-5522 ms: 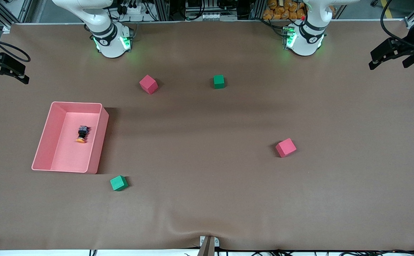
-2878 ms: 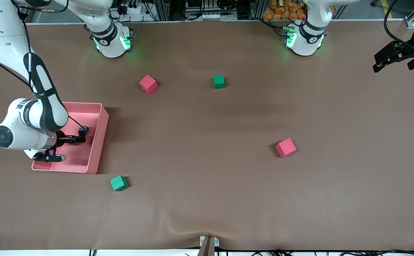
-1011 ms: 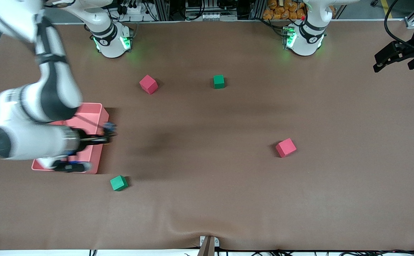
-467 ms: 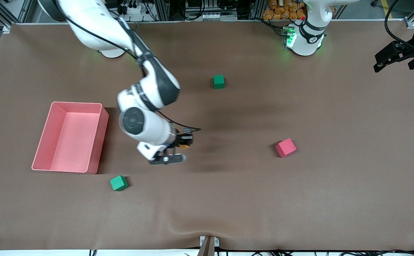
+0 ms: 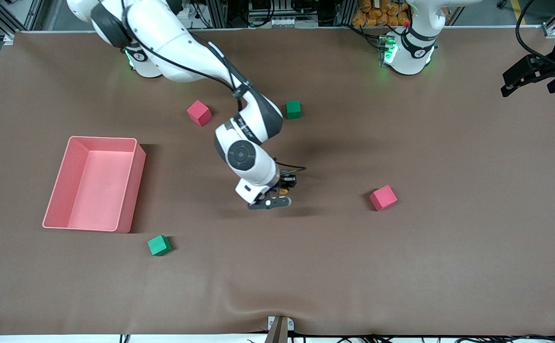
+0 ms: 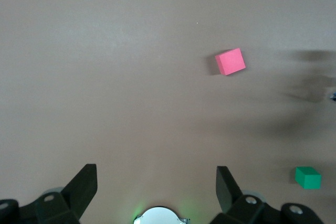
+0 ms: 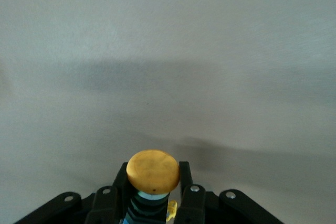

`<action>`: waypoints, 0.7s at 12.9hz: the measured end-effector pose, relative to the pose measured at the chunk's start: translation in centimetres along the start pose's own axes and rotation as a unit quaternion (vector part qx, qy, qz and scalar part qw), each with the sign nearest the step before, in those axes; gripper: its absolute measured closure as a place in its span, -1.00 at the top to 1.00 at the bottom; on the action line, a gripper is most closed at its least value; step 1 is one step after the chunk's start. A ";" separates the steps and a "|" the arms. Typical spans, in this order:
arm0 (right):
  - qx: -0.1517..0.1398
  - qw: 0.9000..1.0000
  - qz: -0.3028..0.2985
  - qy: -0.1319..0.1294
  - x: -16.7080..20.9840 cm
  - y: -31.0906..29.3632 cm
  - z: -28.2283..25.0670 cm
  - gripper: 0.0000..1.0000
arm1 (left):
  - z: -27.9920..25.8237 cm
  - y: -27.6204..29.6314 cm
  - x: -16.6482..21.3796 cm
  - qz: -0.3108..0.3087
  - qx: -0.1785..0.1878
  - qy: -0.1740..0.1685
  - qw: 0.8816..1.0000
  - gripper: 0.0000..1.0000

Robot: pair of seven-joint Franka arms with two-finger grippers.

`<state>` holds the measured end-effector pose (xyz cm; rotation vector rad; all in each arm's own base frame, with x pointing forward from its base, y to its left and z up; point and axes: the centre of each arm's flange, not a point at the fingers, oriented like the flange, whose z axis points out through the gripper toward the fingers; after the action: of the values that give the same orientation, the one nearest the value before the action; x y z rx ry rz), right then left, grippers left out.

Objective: Place and upright button with both arms
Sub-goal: 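Carry the button to the table center with the right gripper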

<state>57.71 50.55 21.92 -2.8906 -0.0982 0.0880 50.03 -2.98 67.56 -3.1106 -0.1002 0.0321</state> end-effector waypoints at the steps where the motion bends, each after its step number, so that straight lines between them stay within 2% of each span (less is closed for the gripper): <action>1: -0.001 1.000 -0.003 -0.002 -0.3 -0.6 1.2 -0.21 | 0.0 0.0 0.0 0.000 0.000 0.001 1.000 1.00; 4: -0.010 1.000 -0.017 -0.013 -1.3 -2.0 2.9 -0.21 | -0.1 0.0 0.0 0.000 0.000 0.001 1.000 1.00; 9: -0.020 0.999 -0.031 -0.012 -1.9 -2.8 3.0 -0.21 | -0.1 0.0 0.0 0.000 0.000 0.001 1.000 1.00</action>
<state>55.42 53.86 19.81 -2.9249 -0.1954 0.1120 50.03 -2.95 67.63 -3.1108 -0.1011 0.0296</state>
